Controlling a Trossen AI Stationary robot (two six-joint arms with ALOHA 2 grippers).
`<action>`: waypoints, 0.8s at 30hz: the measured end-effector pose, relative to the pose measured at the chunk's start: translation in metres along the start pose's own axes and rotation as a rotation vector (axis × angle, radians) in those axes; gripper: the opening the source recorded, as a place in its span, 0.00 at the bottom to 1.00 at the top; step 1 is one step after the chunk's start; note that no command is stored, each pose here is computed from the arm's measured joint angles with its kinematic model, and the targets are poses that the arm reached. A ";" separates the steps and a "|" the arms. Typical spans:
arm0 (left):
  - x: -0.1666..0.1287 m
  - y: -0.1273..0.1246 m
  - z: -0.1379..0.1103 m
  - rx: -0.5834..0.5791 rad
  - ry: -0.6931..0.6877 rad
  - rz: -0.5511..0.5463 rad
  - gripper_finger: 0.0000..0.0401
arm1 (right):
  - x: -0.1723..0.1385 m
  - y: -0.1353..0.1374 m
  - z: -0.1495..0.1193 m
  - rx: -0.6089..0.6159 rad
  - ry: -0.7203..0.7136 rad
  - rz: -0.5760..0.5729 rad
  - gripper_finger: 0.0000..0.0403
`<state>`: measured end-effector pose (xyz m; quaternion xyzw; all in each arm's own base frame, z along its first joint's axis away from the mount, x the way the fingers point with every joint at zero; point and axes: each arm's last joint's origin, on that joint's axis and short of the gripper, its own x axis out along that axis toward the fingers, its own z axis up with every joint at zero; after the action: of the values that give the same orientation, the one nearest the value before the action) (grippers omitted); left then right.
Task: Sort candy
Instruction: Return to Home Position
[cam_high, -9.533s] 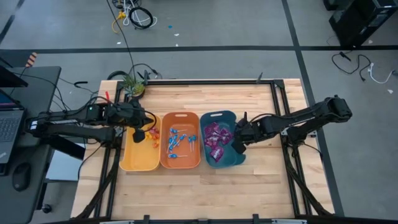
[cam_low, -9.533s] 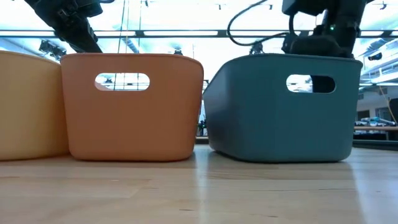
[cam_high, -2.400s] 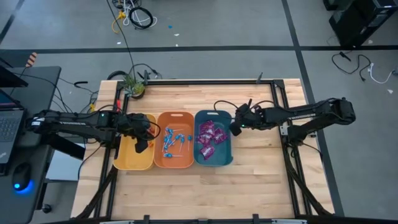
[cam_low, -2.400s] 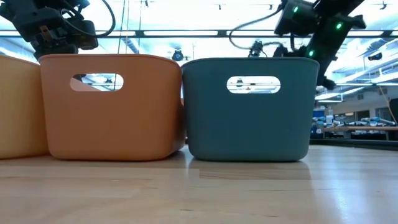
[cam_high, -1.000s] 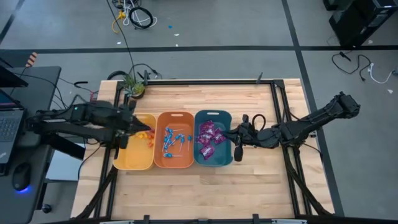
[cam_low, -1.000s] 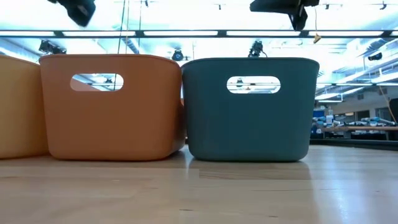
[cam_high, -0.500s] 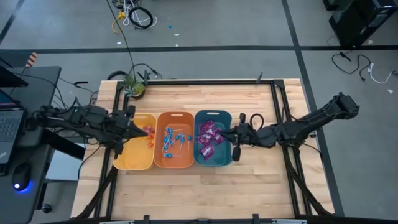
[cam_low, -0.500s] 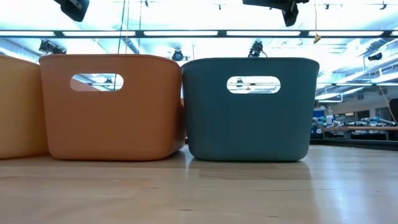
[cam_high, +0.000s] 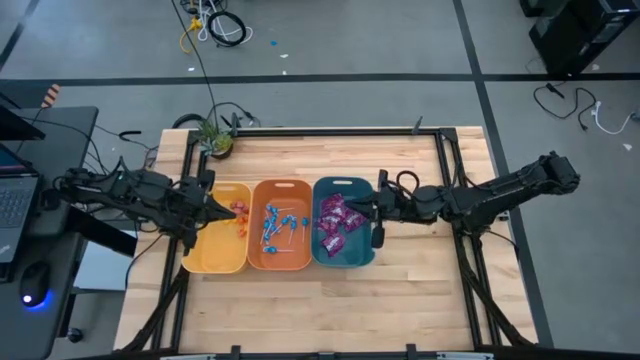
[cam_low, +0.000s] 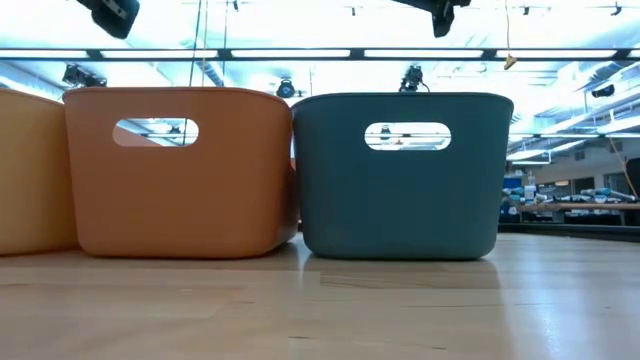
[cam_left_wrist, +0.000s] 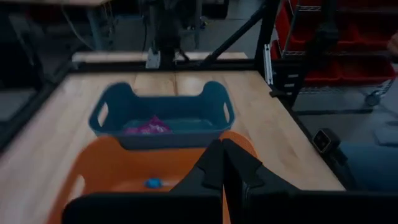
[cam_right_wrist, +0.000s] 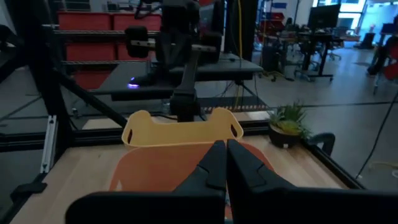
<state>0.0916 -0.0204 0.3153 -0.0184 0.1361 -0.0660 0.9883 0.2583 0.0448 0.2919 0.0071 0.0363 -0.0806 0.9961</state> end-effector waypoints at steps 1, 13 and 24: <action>0.000 0.000 -0.001 -0.028 0.011 0.001 0.00 | 0.001 -0.001 0.001 -0.004 -0.005 0.004 0.00; -0.005 0.000 -0.017 -0.124 0.159 0.025 0.00 | 0.007 -0.013 -0.003 -0.008 0.022 0.034 0.00; 0.007 -0.005 -0.028 0.083 0.051 -0.051 0.00 | 0.014 -0.012 -0.014 -0.007 0.083 0.030 0.00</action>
<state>0.0904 -0.0270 0.2870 0.0210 0.1578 -0.0973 0.9824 0.2687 0.0311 0.2770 0.0077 0.0776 -0.0652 0.9948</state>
